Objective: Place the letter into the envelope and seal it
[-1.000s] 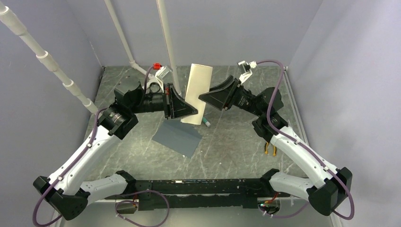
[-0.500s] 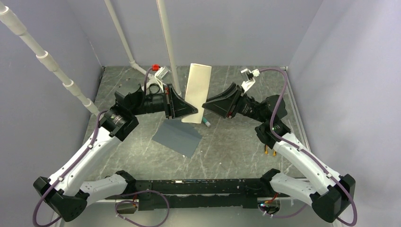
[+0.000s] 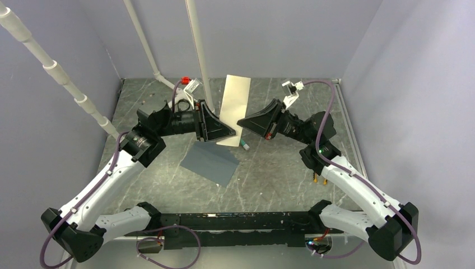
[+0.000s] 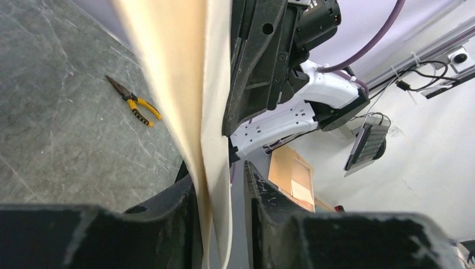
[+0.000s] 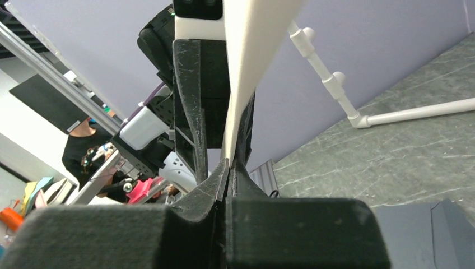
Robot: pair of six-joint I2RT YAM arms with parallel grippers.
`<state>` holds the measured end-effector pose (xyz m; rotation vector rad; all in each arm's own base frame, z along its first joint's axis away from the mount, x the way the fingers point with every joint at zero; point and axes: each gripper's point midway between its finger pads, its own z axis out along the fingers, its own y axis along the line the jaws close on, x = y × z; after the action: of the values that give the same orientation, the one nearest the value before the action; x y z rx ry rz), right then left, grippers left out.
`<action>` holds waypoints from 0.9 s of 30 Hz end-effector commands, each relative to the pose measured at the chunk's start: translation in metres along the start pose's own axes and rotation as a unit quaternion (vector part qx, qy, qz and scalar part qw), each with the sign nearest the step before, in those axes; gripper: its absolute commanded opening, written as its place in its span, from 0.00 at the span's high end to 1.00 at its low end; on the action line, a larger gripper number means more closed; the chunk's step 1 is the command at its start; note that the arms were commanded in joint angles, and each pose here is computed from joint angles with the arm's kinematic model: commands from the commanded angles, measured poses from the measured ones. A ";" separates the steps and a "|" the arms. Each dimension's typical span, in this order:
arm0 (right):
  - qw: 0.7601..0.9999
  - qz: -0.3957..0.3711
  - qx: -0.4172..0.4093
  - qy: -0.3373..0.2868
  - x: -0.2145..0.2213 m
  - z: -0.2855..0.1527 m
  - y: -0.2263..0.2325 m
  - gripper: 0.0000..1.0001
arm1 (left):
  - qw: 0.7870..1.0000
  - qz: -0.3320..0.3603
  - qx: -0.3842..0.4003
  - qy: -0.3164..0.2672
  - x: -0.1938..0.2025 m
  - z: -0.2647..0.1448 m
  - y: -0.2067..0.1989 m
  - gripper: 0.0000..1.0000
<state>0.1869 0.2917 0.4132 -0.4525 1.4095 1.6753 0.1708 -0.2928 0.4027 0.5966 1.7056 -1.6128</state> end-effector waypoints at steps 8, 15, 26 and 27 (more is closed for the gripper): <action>0.997 -0.035 -0.007 -0.068 -0.026 0.001 0.009 0.79 | 0.999 0.016 0.025 0.015 0.002 0.005 -0.001 0.97; 0.994 -0.064 -0.005 -0.088 -0.047 0.007 0.017 0.74 | 0.998 0.033 0.037 0.038 0.012 0.000 -0.006 0.98; 0.990 -0.095 -0.030 -0.099 -0.068 0.007 0.040 0.85 | 0.992 0.064 0.064 0.086 0.037 -0.019 -0.020 0.98; 0.990 -0.096 -0.034 -0.097 -0.069 0.008 0.043 0.85 | 0.992 0.068 0.064 0.084 0.038 -0.021 -0.021 0.97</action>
<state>0.2063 0.2833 0.4449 -0.3712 1.2932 1.5871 0.1520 -0.2919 0.3807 0.8035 1.7151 -1.6256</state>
